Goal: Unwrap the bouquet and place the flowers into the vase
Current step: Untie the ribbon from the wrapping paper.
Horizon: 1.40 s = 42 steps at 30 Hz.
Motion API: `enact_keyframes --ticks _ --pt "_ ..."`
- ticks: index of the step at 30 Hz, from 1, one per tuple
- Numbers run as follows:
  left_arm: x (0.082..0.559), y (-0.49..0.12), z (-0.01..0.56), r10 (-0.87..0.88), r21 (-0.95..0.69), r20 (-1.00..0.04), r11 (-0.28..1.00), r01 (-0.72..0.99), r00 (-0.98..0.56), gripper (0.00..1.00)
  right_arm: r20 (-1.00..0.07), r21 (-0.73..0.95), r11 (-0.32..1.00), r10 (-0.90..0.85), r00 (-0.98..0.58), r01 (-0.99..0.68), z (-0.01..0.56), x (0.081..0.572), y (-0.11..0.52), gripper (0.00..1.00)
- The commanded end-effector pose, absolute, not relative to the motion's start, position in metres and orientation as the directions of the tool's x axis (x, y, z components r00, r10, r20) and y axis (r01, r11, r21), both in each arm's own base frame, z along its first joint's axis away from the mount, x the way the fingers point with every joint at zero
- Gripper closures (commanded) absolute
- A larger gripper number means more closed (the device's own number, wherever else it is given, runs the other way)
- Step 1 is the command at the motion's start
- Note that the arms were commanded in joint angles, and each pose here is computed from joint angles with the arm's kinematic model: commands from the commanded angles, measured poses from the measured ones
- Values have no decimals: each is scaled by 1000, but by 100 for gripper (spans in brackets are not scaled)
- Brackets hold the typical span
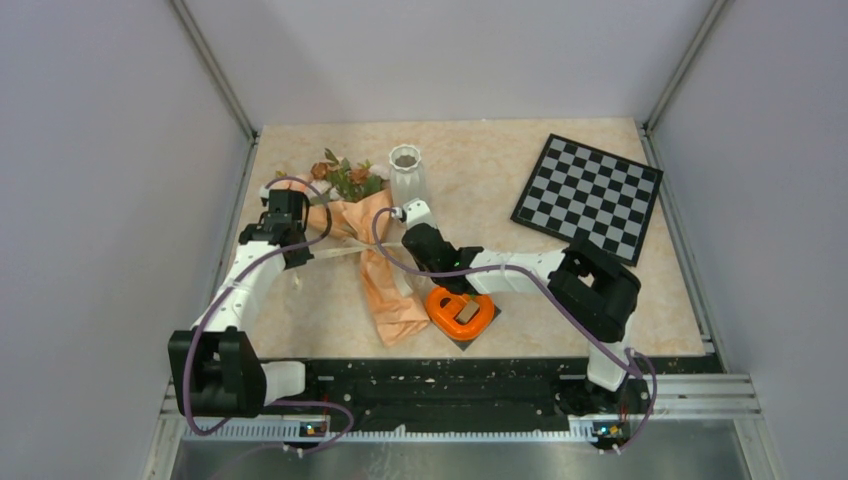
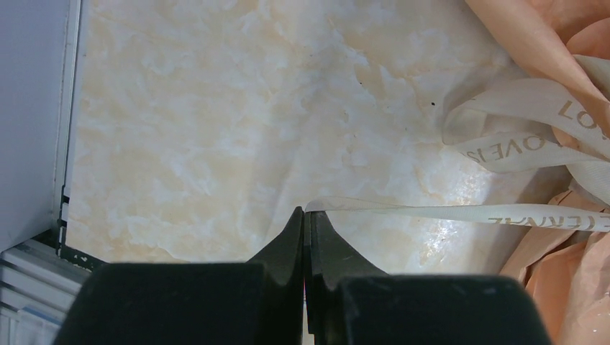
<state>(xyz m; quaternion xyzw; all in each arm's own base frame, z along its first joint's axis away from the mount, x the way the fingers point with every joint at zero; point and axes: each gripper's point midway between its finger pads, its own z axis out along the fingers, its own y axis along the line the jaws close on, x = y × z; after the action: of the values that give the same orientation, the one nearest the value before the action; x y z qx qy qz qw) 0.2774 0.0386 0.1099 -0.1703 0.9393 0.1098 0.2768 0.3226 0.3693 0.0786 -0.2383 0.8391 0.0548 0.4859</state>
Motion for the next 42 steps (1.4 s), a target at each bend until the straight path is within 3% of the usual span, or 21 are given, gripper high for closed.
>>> enact_keyframes --ticks 1,42 --pt "278 51 118 -253 144 -598 899 -413 -760 100 -885 -96 904 -270 -380 -417 116 326 372 100" --pt "270 87 136 -322 151 -669 823 -548 -669 100 -886 -105 936 -241 -395 -336 120 332 328 100"
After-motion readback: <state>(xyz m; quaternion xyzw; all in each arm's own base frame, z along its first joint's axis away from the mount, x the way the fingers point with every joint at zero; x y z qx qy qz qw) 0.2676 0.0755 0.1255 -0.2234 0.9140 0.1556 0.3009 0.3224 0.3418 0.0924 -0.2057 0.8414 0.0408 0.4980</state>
